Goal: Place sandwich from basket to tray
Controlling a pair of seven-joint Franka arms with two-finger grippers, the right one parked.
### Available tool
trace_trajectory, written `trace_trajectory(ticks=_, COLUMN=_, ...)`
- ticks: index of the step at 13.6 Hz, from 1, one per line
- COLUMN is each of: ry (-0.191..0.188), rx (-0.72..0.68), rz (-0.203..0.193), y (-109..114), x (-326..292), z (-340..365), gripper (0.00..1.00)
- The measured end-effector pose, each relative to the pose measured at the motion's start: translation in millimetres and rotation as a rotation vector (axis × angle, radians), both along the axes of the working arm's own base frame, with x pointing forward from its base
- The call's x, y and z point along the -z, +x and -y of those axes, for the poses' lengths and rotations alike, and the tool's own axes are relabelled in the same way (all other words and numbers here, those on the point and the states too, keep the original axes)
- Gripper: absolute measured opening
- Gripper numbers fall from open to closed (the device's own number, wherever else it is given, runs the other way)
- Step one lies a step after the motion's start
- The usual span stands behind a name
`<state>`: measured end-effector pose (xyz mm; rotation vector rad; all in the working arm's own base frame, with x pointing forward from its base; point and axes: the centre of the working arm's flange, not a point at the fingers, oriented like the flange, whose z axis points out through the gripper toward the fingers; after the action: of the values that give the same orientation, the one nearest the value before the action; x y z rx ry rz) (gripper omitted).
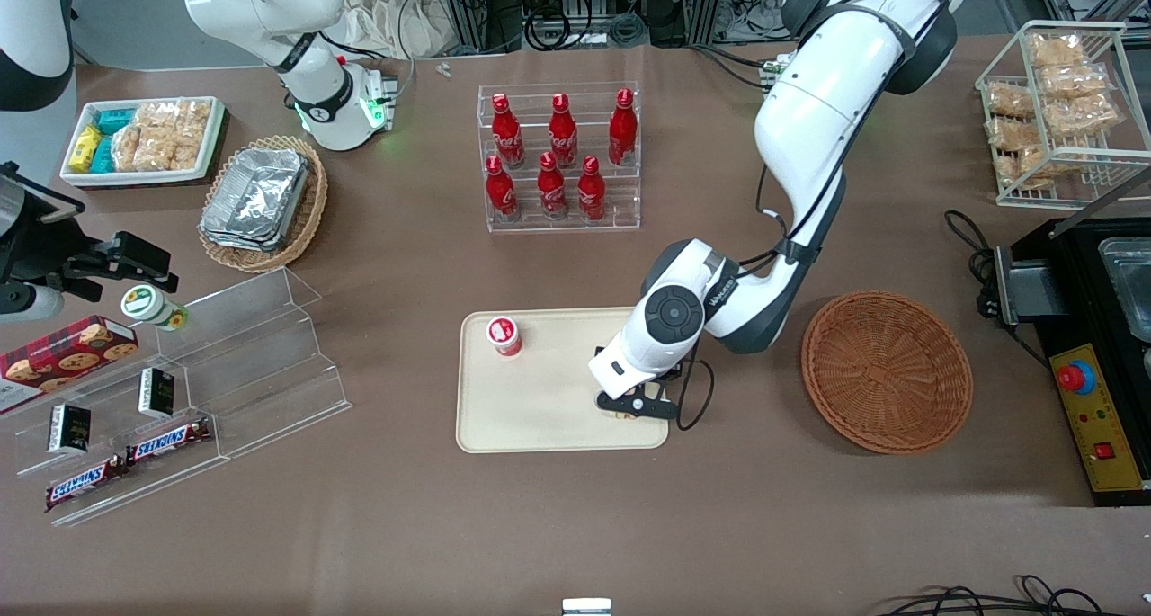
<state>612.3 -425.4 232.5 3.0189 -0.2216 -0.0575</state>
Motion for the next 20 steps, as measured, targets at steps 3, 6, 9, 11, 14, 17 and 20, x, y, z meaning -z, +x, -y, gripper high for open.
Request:
trace_trajectory(ticks=3, ry=0.041, rx=-0.003, rz=-0.037, y=2.9, x=-35.6, z=-9.9, gripper=1.00)
trace_trajectory(ticks=6, ry=0.095, rx=0.001, rz=-0.067, y=11.1, x=-121.5, z=-53.3, gripper=1.00)
trace_trajectory(ticks=9, ry=0.125, rx=0.009, rz=-0.077, y=14.1, x=-204.3, z=-115.3, gripper=1.00)
trace_trajectory(ticks=11, ry=0.130, rx=0.012, rz=-0.076, y=18.2, x=-243.3, z=-162.3, gripper=1.00)
trace_trajectory(ticks=14, ry=0.127, rx=0.040, rz=-0.061, y=22.1, x=-290.7, z=-235.2, gripper=1.00)
trace_trajectory(ticks=17, ry=0.128, rx=0.021, rz=-0.052, y=21.0, x=-323.8, z=-302.6, gripper=1.00)
trace_trajectory(ticks=20, ry=0.132, rx=-0.043, rz=-0.056, y=20.2, x=-338.2, z=-358.7, gripper=1.00)
